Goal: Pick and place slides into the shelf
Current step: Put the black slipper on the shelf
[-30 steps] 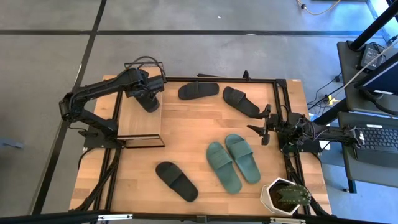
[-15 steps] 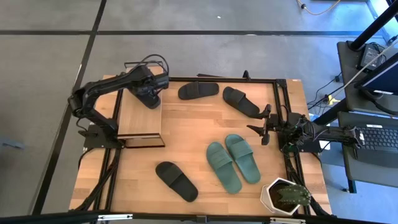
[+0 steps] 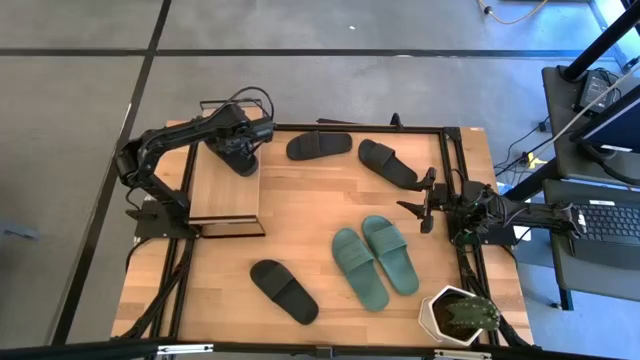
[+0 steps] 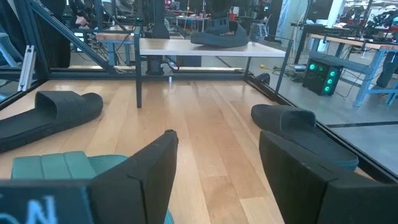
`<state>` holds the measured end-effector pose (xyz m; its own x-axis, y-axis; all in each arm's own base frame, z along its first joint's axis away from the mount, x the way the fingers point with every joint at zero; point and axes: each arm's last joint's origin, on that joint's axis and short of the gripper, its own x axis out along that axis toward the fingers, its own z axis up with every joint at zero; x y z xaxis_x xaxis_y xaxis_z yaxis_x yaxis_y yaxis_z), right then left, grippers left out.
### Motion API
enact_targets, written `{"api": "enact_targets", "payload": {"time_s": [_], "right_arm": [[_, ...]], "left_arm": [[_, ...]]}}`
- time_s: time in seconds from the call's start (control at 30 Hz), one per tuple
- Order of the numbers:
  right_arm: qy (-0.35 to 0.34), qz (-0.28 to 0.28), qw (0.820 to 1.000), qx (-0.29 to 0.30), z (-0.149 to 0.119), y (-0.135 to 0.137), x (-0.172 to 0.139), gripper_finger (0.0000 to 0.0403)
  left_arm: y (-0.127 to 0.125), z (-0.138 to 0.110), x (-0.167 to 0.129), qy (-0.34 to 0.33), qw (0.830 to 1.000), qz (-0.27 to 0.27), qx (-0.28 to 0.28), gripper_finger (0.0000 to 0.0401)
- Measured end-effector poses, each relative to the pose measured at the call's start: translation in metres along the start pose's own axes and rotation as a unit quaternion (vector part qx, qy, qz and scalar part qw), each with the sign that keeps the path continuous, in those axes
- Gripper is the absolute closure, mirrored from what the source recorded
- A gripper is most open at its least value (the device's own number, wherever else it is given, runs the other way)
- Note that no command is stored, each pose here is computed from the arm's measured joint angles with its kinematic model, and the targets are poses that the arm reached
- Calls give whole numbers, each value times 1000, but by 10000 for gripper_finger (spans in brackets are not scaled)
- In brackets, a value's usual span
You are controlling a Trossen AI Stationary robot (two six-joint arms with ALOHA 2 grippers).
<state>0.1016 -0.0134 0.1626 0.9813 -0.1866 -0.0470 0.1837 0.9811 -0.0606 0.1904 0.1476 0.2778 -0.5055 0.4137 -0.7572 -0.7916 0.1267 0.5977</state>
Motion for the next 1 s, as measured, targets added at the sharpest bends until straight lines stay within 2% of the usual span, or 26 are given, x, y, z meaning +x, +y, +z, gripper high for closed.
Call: {"api": "enact_targets", "payload": {"time_s": [0.17, 0.33, 0.47, 0.73, 1.0], "right_arm": [[0, 0, 1000, 0, 0, 0, 0, 176], [0, 0, 1000, 0, 0, 0, 0, 176], [0, 0, 1000, 0, 0, 0, 0, 176], [0, 0, 1000, 1, 0, 0, 0, 176], [0, 0, 1000, 1, 0, 0, 0, 176]], "left_arm": [[-3, -3, -3, -5, 999, -1, 32, 330], [-4, -4, -4, -10, 999, -1, 35, 330], [-5, -4, -5, -6, 1000, -5, 3, 330], [-1, 2, -15, -12, 995, -30, -98, 330], [5, 11, -28, -29, 992, -54, -111, 330]]}}
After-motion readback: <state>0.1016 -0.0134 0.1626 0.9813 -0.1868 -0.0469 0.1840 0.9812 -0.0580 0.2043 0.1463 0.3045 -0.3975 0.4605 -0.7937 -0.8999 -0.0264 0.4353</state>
